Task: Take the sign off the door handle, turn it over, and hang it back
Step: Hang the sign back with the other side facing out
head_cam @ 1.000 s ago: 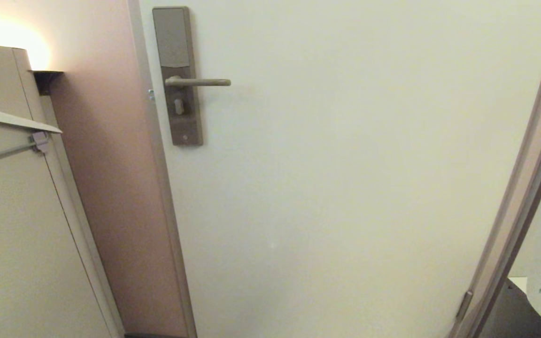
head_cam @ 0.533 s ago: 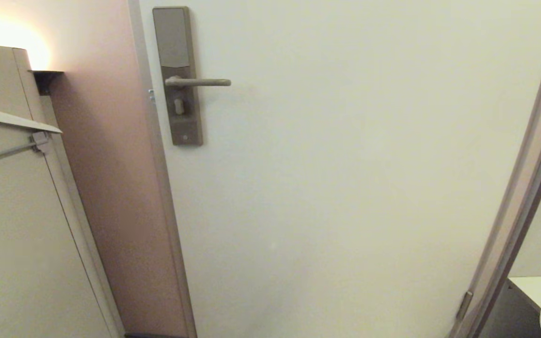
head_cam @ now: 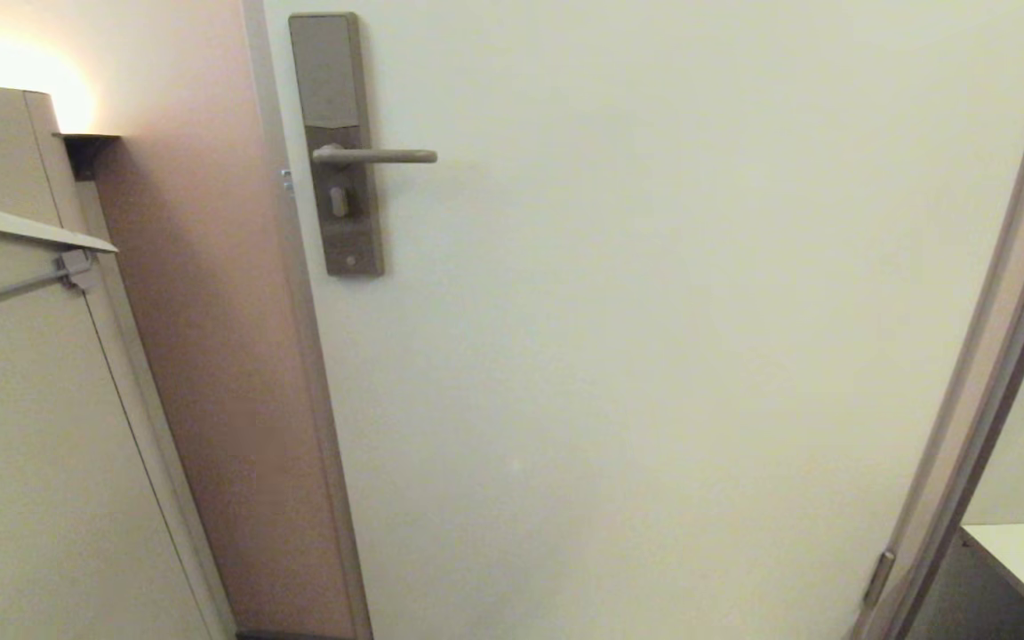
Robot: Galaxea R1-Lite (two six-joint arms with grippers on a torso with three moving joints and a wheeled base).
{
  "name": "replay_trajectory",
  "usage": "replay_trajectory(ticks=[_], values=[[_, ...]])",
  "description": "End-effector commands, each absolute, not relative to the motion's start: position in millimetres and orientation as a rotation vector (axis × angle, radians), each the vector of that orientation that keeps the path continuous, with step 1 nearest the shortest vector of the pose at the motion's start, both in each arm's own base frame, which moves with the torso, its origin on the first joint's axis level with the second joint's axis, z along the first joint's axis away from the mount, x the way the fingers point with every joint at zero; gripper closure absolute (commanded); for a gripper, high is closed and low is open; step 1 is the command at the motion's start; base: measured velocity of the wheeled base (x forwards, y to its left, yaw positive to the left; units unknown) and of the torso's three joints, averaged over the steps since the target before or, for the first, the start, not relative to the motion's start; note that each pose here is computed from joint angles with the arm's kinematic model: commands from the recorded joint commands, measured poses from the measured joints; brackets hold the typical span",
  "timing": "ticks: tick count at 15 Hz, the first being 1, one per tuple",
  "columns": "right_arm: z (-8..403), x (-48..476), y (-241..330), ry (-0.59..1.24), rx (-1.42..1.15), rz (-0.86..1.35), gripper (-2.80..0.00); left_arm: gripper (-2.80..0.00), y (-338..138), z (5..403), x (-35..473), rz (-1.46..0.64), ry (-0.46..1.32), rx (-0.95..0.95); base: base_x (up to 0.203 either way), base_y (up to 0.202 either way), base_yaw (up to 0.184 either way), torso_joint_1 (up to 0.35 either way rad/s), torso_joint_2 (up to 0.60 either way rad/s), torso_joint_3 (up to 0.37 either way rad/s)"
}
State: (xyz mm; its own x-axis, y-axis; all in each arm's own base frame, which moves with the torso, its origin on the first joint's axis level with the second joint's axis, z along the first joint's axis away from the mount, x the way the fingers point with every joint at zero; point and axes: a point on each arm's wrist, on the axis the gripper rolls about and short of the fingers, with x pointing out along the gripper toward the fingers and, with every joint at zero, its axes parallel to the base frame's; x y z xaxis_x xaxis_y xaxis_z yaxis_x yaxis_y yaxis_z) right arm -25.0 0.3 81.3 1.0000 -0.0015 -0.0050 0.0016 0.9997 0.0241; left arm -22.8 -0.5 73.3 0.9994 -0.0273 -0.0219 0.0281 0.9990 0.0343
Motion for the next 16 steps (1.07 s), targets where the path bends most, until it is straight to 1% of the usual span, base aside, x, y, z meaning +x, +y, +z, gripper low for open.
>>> replay_trajectory(ticks=[1, 5, 16], values=[[80.9, -25.3, -0.1, 0.001, 0.018, -0.018, 0.0, -2.8, -0.5, 73.3, -22.8, -0.028, 0.021, 0.035, 0.0, 0.0, 0.0, 0.0, 0.0, 0.0], [76.9, -24.2, 0.5, 0.016, -0.041, 0.009, 0.0, -2.8, -0.5, 73.3, -22.8, -0.028, 0.021, 0.035, 0.0, 0.0, 0.0, 0.0, 0.0, 0.0], [76.0, -23.8, 0.7, 0.015, -0.032, 0.017, 0.0, -2.8, -0.5, 73.3, -22.8, -0.028, 0.021, 0.034, 0.0, 0.0, 0.0, 0.0, 0.0, 0.0]])
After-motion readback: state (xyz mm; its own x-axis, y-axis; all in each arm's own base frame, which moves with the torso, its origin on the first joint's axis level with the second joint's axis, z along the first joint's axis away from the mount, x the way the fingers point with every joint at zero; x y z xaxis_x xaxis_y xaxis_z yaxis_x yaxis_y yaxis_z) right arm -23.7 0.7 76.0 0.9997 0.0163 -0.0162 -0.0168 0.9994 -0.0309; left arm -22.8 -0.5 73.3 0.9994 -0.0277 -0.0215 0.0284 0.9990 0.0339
